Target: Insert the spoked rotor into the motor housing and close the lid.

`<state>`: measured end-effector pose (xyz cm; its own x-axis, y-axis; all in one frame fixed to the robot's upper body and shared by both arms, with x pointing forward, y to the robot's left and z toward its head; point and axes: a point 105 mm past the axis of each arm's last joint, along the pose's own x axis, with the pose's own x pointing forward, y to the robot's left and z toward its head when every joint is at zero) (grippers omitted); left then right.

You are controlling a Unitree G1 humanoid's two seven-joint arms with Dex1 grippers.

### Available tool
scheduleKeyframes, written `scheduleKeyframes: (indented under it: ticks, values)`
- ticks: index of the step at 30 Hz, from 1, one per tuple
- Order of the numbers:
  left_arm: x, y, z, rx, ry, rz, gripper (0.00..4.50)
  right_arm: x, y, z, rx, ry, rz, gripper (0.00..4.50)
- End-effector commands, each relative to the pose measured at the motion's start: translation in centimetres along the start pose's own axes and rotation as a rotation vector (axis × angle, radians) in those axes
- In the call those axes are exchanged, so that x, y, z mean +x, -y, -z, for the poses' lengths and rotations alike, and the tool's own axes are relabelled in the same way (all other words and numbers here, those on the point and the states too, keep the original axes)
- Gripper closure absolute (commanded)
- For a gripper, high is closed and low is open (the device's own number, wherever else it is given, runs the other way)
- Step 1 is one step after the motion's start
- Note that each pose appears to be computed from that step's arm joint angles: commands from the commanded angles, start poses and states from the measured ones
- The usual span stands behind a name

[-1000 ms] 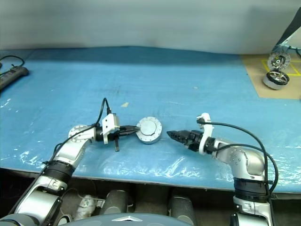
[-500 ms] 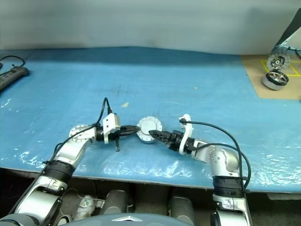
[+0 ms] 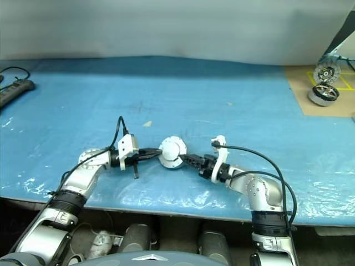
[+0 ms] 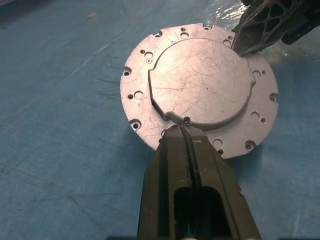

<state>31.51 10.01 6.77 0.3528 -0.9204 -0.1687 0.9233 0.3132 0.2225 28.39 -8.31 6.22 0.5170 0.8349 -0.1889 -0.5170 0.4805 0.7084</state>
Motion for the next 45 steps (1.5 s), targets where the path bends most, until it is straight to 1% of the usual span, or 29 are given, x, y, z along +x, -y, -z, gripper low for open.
scheduleKeyframes:
  ticks: [1, 4, 6, 8, 11, 14, 17, 21, 24, 27, 29, 30, 31, 33, 35, 36, 40, 41, 45]
  values:
    - [0.9, -0.1, -2.2, -0.040, 0.089, 0.009, 4.50, 1.0, -0.8, 1.0, 0.030, -0.034, -0.030, 3.22]
    - [1.0, -1.7, -4.0, -0.045, 0.142, -0.042, 4.50, 1.0, -0.8, 1.1, 0.064, -0.034, -0.017, 3.22]
    - [0.9, -2.9, -6.0, -0.069, 0.205, -0.070, 4.50, 1.1, -0.4, 0.6, 0.102, -0.014, -0.001, 3.23]
    - [0.8, -4.1, -7.7, -0.129, 0.263, -0.094, 4.50, 1.0, -0.1, -0.4, 0.176, 0.051, 0.004, 3.23]
    - [0.6, -5.0, -9.3, -0.229, 0.316, -0.093, 4.50, 0.6, 0.9, -2.0, 0.289, 0.165, 0.014, 3.23]
    - [0.6, -5.9, -9.9, -0.342, 0.342, -0.112, 4.50, 0.2, 1.0, -3.4, 0.348, 0.249, -0.006, 3.23]
    - [0.4, -6.9, -9.7, -0.451, 0.361, -0.159, 4.50, -0.2, 0.7, -4.6, 0.376, 0.314, -0.031, 3.23]
    - [-0.1, -7.8, -10.2, -0.523, 0.405, -0.177, 4.50, -0.2, -0.2, -5.6, 0.377, 0.351, -0.062, 3.23]
    - [-0.2, -8.3, -10.3, -0.525, 0.432, -0.193, 3.94, -0.3, -1.2, -6.7, 0.364, 0.386, -0.098, 3.23]
    - [0.2, -8.9, -9.8, -0.525, 0.442, -0.258, 2.90, -0.8, -2.4, -8.6, 0.350, 0.456, -0.150, 3.23]
    - [0.6, -8.7, -10.1, -0.582, 0.490, -0.240, 2.26, -1.3, -3.4, -10.2, 0.331, 0.507, -0.181, 3.23]
    - [0.8, -8.5, -10.3, -0.630, 0.523, -0.215, 1.88, -1.5, -4.0, -11.0, 0.317, 0.525, -0.195, 3.23]
    - [0.9, -8.3, -10.6, -0.676, 0.558, -0.192, 1.59, -1.6, -4.5, -11.5, 0.306, 0.537, -0.207, 3.23]
    - [1.1, -8.0, -10.9, -0.738, 0.603, -0.165, 0.89, -1.8, -5.4, -12.3, 0.290, 0.548, -0.223, 3.23]
    - [1.6, -7.7, -11.0, -0.807, 0.618, -0.136, 0.20, -2.1, -6.0, -12.9, 0.281, 0.552, -0.233, 3.23]
    - [1.9, -7.3, -11.3, -0.852, 0.630, -0.096, 0.01, -2.1, -6.3, -13.2, 0.277, 0.553, -0.243, 3.23]
    - [1.9, -5.8, -13.7, -0.964, 0.730, 0.092, 0.01, -2.1, -7.4, -13.6, 0.264, 0.533, -0.269, 3.23]
    - [1.9, -5.6, -13.8, -1.003, 0.745, 0.125, 0.01, -2.0, -7.6, -13.7, 0.272, 0.532, -0.276, 3.23]
    - [2.9, -5.0, -13.1, -1.092, 0.753, 0.138, 0.01, -1.7, -9.1, -14.1, 0.266, 0.517, -0.310, 3.23]
